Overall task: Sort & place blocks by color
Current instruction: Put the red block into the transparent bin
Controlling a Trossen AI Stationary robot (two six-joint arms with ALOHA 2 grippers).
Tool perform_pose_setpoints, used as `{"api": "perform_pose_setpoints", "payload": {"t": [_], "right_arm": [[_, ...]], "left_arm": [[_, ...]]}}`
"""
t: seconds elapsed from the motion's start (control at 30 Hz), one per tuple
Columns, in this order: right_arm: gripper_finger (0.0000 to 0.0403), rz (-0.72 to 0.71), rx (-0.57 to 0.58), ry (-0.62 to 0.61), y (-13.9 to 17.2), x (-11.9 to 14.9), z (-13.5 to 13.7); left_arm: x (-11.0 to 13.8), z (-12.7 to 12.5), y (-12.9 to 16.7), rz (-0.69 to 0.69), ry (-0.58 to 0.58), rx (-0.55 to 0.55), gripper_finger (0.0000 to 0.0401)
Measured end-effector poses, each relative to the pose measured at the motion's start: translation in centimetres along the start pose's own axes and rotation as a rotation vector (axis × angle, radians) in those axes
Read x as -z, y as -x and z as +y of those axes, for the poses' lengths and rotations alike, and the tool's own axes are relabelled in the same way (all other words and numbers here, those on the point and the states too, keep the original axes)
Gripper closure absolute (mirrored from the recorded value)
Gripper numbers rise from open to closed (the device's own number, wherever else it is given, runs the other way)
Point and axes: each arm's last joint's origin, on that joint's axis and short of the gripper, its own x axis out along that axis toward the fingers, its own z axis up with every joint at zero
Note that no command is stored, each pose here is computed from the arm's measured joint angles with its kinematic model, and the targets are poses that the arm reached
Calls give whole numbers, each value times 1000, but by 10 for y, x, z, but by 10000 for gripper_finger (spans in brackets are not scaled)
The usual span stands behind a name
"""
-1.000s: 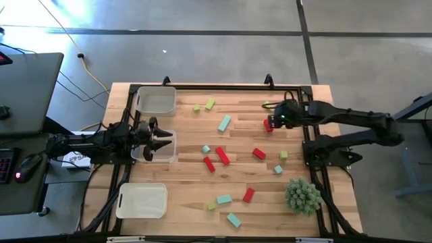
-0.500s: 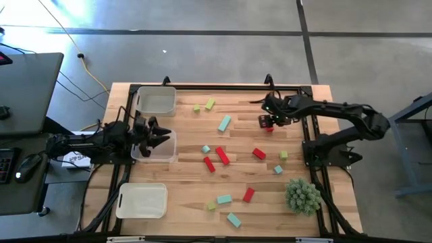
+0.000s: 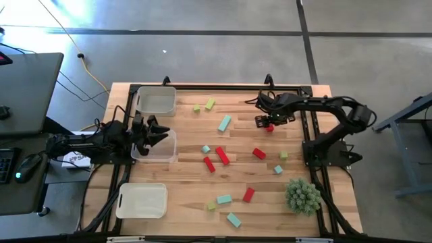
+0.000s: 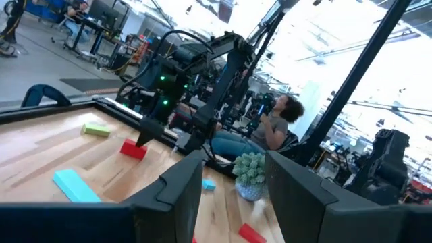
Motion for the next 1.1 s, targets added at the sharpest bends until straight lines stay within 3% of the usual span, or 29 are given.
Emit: {"api": "perform_pose_setpoints", "payload": {"t": [0.47, 0.6, 0.77, 1.1], "right_arm": [[183, 105, 29, 43, -29, -6, 3], [217, 114, 12, 45, -30, -6, 4], [290, 118, -1, 46, -30, -7, 5], [294, 158, -95, 106, -24, -1, 11]], "left_arm": [[0, 0, 0, 4, 4, -2, 252], [0, 0, 0, 2, 4, -5, 252], [0, 1, 0, -5, 7, -18, 252], [0, 2, 0, -29, 121, -54, 252]]}}
